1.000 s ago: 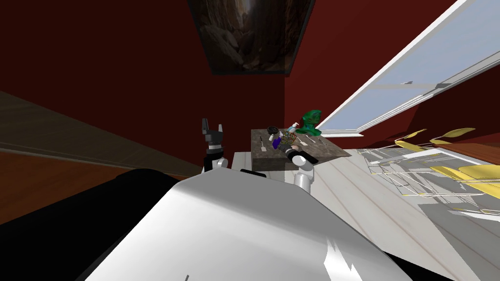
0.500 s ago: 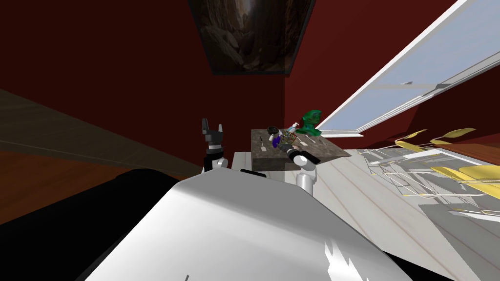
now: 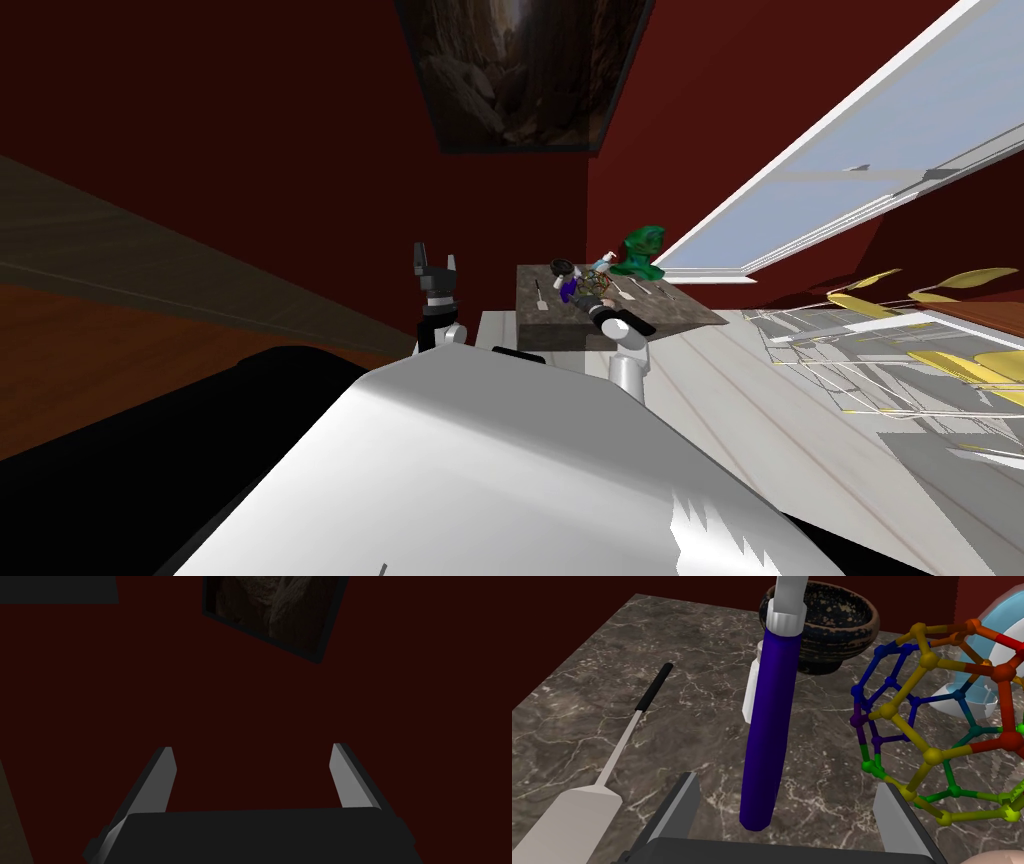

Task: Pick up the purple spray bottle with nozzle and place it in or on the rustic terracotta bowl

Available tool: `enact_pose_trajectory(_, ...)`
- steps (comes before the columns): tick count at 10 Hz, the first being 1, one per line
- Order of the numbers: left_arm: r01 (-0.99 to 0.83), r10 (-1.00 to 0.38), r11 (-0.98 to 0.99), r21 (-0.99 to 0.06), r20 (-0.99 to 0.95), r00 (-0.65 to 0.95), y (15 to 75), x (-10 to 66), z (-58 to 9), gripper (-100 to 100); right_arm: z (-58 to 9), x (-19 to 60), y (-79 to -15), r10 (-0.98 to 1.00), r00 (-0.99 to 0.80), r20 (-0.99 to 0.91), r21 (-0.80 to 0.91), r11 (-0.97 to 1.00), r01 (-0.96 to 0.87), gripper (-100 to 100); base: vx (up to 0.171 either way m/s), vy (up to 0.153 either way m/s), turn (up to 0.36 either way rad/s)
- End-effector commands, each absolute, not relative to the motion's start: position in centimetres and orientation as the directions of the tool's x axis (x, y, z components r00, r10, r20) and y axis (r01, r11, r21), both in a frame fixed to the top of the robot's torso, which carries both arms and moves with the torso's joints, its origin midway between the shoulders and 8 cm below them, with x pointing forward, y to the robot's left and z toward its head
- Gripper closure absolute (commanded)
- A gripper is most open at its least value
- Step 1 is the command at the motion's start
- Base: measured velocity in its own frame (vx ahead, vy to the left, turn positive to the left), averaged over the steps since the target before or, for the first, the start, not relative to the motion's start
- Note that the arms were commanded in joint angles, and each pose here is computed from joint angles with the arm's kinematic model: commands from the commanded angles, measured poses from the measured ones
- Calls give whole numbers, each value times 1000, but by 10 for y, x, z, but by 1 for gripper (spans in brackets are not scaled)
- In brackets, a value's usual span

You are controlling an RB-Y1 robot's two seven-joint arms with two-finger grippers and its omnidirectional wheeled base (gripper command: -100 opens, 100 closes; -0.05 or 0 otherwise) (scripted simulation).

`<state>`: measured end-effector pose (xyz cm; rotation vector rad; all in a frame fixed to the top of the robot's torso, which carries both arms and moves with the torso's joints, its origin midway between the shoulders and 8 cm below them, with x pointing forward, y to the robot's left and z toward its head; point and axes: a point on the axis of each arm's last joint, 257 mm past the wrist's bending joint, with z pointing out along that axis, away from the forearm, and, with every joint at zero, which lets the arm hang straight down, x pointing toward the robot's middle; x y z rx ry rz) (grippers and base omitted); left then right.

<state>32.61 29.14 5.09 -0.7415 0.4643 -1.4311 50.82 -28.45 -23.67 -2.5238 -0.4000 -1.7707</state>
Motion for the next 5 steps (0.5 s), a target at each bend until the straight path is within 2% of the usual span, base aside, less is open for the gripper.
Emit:
enact_pose_trajectory(1, 713, -984, -22, -701, 142, 110, 291, 326, 51, 0, -242, 512, -278, 156, 316, 936, 90, -973, 215, -100, 8, -8, 11)
enact_pose_trajectory(5, 713, -984, -21, -701, 142, 110, 291, 326, 51, 0, -247, 513, -257, 82, 316, 945, 17, -979, 205, -100, 17, -28, -3)
